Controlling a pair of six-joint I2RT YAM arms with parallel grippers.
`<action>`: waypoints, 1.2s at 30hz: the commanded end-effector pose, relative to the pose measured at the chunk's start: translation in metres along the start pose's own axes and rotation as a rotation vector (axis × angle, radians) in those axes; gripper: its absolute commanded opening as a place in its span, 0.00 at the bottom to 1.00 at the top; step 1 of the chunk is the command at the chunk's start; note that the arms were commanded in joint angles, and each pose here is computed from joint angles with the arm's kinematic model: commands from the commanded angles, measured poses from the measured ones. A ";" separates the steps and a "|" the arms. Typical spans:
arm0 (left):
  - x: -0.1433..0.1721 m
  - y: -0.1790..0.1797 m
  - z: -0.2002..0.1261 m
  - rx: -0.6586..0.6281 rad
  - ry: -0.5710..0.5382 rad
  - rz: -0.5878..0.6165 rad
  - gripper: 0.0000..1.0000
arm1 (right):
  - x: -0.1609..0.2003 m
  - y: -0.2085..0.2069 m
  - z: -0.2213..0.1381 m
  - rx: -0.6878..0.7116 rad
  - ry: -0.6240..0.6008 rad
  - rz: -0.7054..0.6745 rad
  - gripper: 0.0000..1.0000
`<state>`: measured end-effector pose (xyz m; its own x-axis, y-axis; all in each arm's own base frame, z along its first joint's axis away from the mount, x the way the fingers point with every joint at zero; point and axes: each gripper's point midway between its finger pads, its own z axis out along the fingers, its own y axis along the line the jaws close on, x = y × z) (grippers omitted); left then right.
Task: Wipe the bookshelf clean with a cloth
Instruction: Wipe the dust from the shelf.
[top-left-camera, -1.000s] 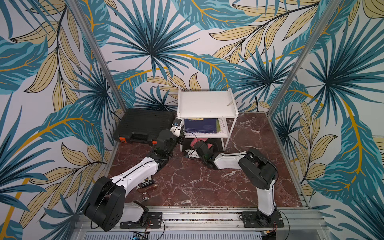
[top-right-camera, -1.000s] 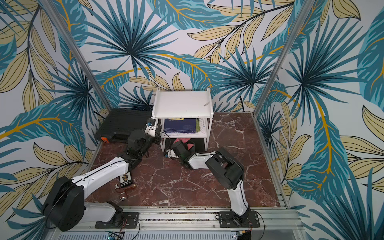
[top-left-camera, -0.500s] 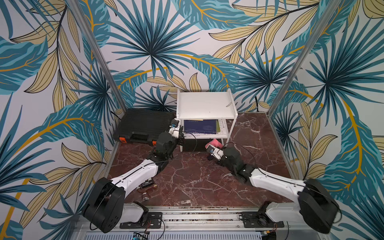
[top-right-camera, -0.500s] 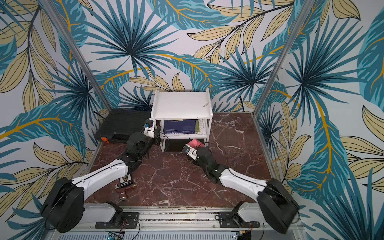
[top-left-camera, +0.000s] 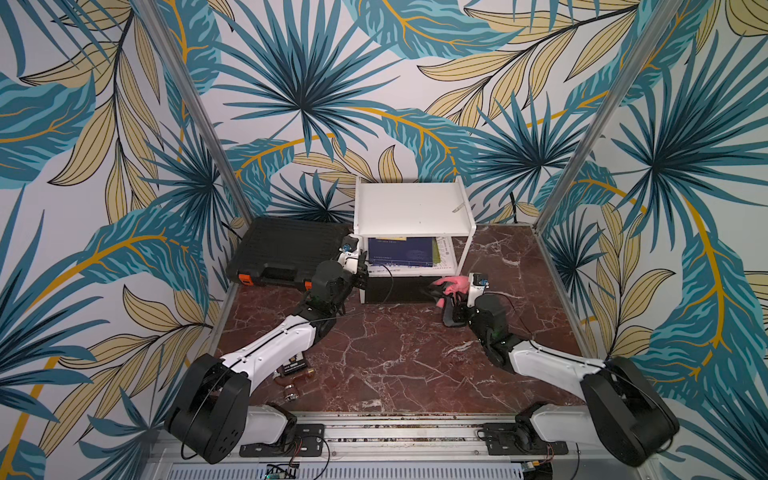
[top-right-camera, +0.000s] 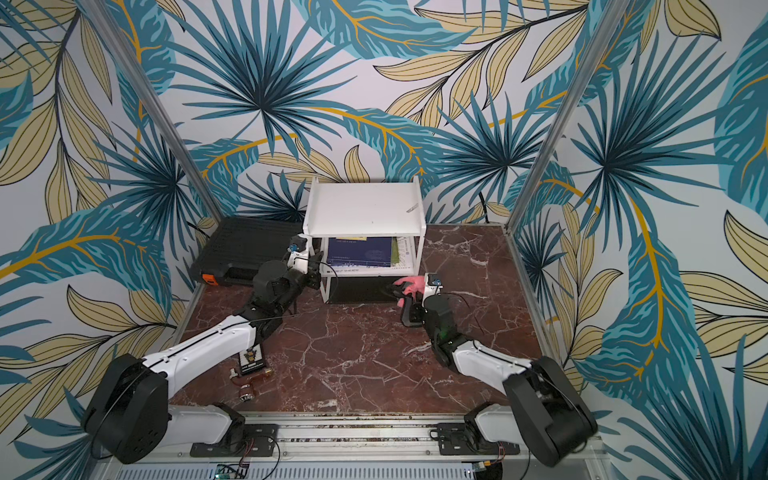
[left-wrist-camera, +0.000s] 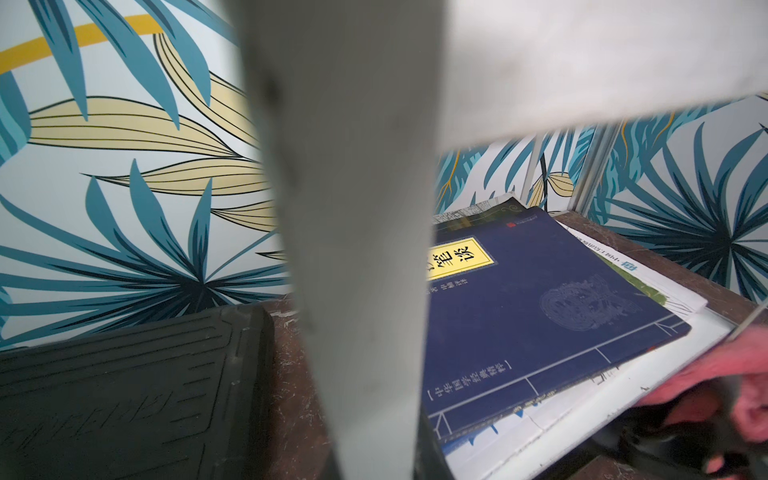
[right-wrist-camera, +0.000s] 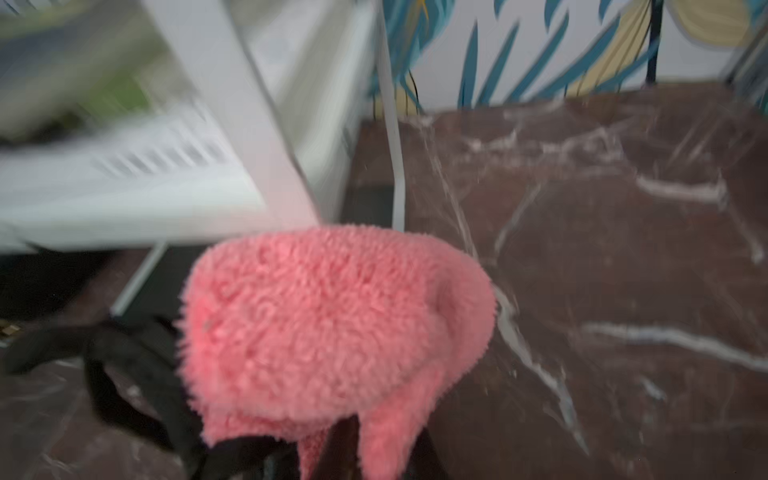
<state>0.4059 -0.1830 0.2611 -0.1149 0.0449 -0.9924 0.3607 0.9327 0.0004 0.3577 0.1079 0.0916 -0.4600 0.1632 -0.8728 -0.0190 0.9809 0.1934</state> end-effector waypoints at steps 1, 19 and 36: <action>0.048 0.025 0.003 -0.081 0.188 0.117 0.00 | 0.023 -0.024 0.006 -0.012 0.059 0.263 0.00; 0.056 0.018 0.009 -0.006 0.211 0.088 0.00 | -0.019 -0.023 0.132 -0.185 0.434 0.315 0.00; 0.073 0.014 0.014 0.010 0.251 0.033 0.00 | -0.030 0.028 0.152 -0.374 0.478 0.482 0.00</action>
<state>0.4211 -0.1771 0.2599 -0.1198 0.0383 -0.9921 0.3760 0.9266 -0.0097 0.5448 0.1265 0.1018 -0.7341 0.4385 -0.5184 -0.0488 0.7274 0.6845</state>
